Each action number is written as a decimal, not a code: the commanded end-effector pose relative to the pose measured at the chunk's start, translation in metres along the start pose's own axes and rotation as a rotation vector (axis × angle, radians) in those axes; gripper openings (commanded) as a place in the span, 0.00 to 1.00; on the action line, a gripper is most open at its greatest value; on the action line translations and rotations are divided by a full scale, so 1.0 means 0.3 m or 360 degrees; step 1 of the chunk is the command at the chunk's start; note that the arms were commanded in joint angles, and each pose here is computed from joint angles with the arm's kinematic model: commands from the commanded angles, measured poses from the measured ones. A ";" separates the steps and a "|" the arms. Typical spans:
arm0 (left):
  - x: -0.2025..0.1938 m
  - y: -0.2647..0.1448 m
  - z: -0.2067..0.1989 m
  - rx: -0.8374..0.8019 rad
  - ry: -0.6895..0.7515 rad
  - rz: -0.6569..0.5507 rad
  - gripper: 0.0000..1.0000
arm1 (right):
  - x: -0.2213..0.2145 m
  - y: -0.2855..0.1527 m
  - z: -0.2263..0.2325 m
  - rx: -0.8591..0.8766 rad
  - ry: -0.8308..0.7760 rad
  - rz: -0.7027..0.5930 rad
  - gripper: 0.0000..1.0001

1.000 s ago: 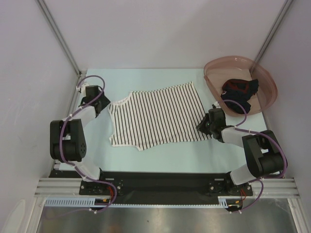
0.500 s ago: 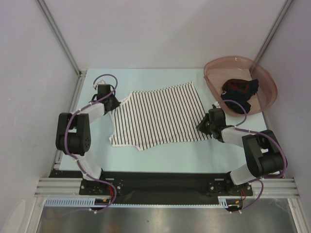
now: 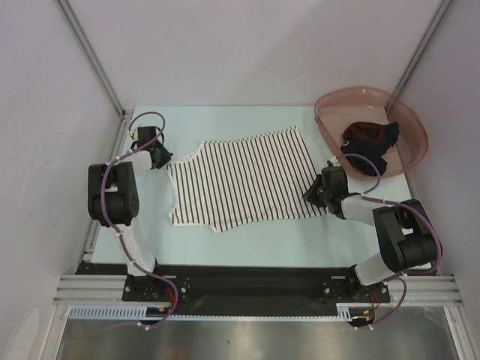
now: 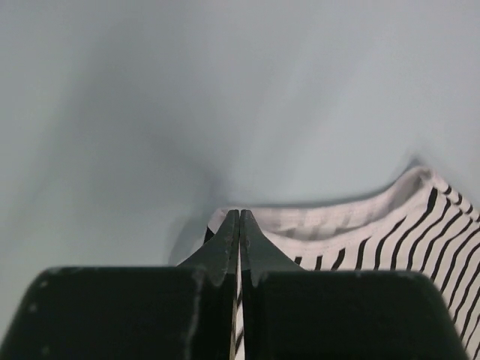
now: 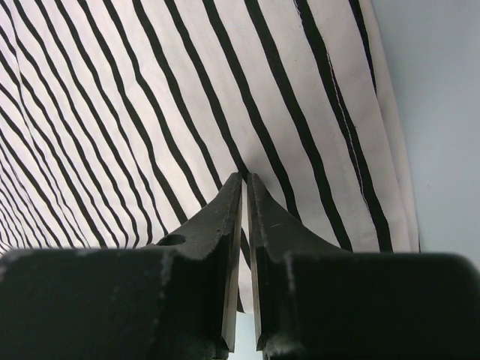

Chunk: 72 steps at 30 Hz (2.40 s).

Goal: Fold and stack the tank tops
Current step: Flatten the tank top out

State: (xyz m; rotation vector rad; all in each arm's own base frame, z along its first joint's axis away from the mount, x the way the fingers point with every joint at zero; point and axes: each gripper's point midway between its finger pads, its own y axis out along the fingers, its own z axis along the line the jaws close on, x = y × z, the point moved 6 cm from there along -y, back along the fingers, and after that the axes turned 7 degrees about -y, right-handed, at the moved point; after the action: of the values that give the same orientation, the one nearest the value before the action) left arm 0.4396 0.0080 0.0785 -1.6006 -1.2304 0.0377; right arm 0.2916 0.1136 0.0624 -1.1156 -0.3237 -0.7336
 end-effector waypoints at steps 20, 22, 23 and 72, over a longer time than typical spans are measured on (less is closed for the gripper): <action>0.036 -0.343 -0.026 -0.0168 0.0044 -0.0239 0.23 | 0.050 -0.082 0.012 -0.0002 -0.0022 -0.0126 0.21; 0.020 -0.412 -0.042 -0.0221 0.0074 -0.0253 0.24 | 0.076 -0.115 0.024 0.0007 -0.0021 -0.0179 0.22; -0.041 -0.428 -0.056 -0.0251 0.0127 -0.0202 0.24 | 0.073 -0.132 0.021 -0.0005 -0.0019 -0.0163 0.22; -0.684 -0.659 0.110 -0.0408 0.0425 0.0331 0.68 | -0.111 -0.324 -0.241 -0.0549 0.0604 -0.0311 0.07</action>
State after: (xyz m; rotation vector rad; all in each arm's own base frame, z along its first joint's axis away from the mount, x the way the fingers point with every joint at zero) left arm 0.1837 -0.1213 0.0845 -1.7807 -0.8228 -0.2093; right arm 0.1982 0.0411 0.0856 -1.2205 -0.0240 -1.1748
